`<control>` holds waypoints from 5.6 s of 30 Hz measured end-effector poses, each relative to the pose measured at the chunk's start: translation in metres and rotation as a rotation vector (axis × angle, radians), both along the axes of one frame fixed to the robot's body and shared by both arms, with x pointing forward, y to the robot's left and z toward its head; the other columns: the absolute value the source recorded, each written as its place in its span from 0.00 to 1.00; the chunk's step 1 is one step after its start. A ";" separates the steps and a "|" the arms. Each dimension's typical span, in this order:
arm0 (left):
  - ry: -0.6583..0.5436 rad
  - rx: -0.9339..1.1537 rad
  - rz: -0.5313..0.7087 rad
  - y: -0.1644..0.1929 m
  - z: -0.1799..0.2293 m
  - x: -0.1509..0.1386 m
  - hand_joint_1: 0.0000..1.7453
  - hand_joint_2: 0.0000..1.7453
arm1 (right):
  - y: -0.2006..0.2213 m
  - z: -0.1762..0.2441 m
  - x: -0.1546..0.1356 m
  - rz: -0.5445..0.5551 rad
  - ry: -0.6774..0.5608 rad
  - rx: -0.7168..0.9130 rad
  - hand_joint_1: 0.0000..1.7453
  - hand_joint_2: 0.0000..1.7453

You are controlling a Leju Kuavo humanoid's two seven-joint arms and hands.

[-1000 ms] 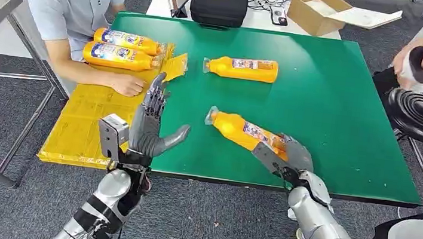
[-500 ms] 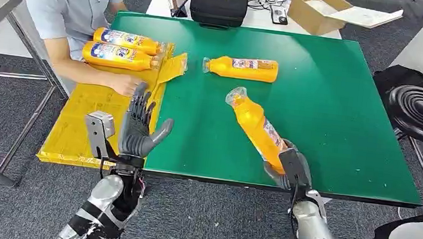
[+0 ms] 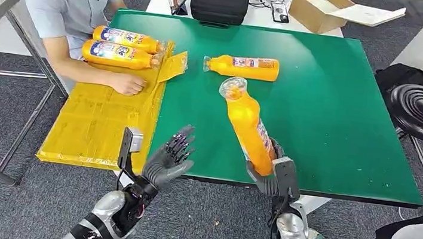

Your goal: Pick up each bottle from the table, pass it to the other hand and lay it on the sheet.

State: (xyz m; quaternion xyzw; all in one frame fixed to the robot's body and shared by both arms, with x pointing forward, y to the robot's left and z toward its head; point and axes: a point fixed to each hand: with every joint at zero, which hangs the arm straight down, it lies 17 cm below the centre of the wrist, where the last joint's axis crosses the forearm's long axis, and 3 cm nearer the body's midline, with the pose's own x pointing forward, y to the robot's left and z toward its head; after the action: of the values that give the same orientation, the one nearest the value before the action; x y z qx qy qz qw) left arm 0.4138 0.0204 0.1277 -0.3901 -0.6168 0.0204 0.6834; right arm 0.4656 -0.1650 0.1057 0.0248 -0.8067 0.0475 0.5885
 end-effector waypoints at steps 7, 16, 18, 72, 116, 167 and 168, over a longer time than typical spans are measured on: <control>-0.014 -0.002 -0.094 -0.005 -0.007 -0.015 0.00 0.00 | 0.008 0.004 -0.004 0.010 -0.005 0.020 1.00 1.00; -0.064 0.143 0.194 0.033 -0.010 0.010 0.00 1.00 | 0.018 -0.001 -0.015 -0.004 0.012 0.021 1.00 1.00; -0.129 0.175 0.196 0.028 -0.001 0.008 0.00 1.00 | 0.026 0.001 -0.017 0.013 0.005 0.014 1.00 1.00; -0.304 0.027 0.143 0.001 0.051 -0.003 0.96 1.00 | 0.188 0.020 -0.079 0.501 -0.131 -0.142 1.00 1.00; -0.296 0.070 0.141 0.017 0.081 0.051 1.00 1.00 | 0.190 0.093 -0.103 0.418 -0.345 -0.072 0.00 0.00; -0.475 1.891 0.346 0.225 -0.018 0.193 1.00 1.00 | 0.108 0.105 -0.056 -0.073 -0.200 0.229 0.00 0.00; -0.462 1.906 0.334 0.227 -0.020 0.193 1.00 1.00 | 0.108 0.105 -0.056 -0.068 -0.200 0.230 0.00 0.00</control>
State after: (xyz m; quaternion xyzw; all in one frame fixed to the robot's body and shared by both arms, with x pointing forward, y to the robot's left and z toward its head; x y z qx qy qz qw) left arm 0.6066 0.2475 0.1073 0.4196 -0.5404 -0.4643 0.5624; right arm 0.4097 -0.0565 0.2104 0.0599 -0.8617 -0.0631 0.4999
